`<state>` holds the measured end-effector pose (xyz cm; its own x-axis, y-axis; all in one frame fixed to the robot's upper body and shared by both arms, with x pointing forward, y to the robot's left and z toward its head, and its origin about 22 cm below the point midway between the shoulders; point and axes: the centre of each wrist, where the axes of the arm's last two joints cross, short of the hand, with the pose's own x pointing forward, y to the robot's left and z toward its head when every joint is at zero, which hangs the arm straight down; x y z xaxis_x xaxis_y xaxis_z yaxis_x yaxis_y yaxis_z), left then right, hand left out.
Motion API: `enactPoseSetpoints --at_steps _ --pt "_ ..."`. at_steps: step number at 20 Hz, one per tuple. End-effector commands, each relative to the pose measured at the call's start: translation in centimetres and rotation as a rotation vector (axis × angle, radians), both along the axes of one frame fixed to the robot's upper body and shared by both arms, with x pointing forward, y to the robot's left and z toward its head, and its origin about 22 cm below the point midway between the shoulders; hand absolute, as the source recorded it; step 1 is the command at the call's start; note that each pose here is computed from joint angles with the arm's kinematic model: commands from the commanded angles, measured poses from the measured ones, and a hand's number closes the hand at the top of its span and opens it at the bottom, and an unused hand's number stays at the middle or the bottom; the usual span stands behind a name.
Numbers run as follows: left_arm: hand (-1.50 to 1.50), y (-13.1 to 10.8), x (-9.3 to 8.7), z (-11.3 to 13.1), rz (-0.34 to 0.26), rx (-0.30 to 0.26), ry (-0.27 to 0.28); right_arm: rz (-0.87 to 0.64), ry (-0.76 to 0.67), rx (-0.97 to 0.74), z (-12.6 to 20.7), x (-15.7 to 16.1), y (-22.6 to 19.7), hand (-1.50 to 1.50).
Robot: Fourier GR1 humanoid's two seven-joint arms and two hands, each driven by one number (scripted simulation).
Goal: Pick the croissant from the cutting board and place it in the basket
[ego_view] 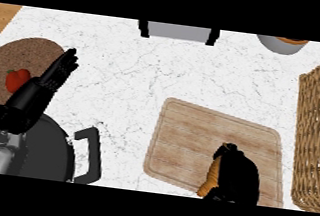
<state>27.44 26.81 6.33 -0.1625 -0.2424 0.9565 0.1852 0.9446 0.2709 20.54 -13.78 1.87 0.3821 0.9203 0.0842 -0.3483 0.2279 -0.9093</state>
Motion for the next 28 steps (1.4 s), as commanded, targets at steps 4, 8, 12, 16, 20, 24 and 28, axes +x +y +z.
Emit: enactPoseSetpoints --at_steps 4,8,12,16,20,24,28 --pt "0.0 -0.4 0.8 -1.1 -0.003 -0.001 0.027 0.152 0.026 -0.109 -1.6 -1.0 2.0 1.5" --pt "0.0 0.0 0.7 -1.6 0.01 0.004 0.028 0.348 -0.038 0.04 -1.0 -6.9 -3.4 1.5" --pt "0.0 1.3 -0.2 -1.5 0.015 0.003 0.004 0.446 -0.124 0.09 0.5 -10.7 -7.1 1.5" --pt "0.0 0.8 -0.1 -0.1 0.0 0.005 -0.011 0.418 -0.215 0.138 -0.8 -12.5 -9.3 1.5" --pt "0.0 1.1 0.8 0.4 0.021 0.015 0.011 0.379 -0.307 0.39 2.4 -13.7 -8.3 1.5" --pt "0.0 0.1 0.2 -0.3 0.038 -0.001 0.021 0.348 -0.522 0.611 6.4 -14.3 -6.5 1.5" --pt "0.0 2.0 -0.5 -1.1 0.039 0.008 0.0 0.33 -0.723 0.7 10.9 -15.2 -6.5 1.5"
